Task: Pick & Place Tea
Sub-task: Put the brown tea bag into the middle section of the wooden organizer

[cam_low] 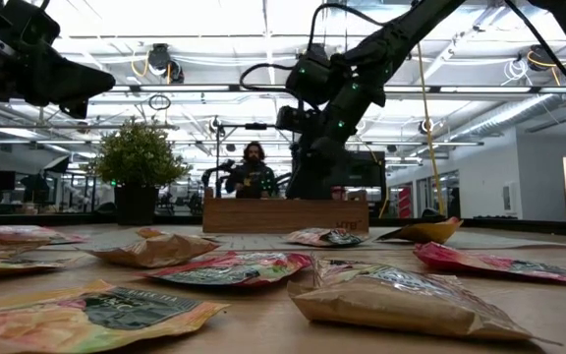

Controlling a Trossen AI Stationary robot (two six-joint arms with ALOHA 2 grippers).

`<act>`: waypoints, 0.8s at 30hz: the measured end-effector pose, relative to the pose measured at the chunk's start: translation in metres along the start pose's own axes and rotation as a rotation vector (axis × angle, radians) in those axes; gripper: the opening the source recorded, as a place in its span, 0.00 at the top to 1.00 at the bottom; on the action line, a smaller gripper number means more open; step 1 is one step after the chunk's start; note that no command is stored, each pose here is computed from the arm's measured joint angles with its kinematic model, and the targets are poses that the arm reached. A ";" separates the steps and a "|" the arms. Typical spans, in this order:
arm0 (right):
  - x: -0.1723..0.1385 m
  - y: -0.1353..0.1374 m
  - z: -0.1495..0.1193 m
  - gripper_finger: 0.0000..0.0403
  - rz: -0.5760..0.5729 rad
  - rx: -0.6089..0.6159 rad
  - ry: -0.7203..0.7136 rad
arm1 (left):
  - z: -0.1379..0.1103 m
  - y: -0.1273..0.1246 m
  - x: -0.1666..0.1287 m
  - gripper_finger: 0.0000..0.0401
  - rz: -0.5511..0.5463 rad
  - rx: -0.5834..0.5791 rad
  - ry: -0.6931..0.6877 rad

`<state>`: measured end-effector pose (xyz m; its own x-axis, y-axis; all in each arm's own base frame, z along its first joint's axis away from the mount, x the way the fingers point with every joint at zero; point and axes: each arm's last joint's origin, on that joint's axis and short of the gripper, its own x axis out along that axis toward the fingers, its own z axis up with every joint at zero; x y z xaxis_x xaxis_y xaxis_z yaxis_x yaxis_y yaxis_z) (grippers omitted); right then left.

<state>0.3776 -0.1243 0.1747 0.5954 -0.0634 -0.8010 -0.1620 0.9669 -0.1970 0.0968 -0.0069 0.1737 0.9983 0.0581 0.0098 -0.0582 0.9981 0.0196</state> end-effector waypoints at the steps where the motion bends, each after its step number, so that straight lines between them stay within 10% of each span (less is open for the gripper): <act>1: -0.001 0.001 0.002 0.98 -0.008 -0.017 0.011 | 0.000 0.000 0.000 0.92 0.000 0.000 0.000; 12: -0.047 -0.002 0.068 1.00 -0.052 -0.048 0.017 | 0.000 0.000 0.000 0.92 0.000 0.000 0.000; 24: 0.007 0.002 0.028 1.00 0.063 0.049 0.123 | 0.000 0.000 0.000 0.92 -0.001 0.000 0.001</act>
<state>0.4034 -0.1158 0.1845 0.4837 -0.0294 -0.8747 -0.1555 0.9806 -0.1189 0.0969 -0.0070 0.1734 0.9983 0.0573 0.0092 -0.0575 0.9981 0.0198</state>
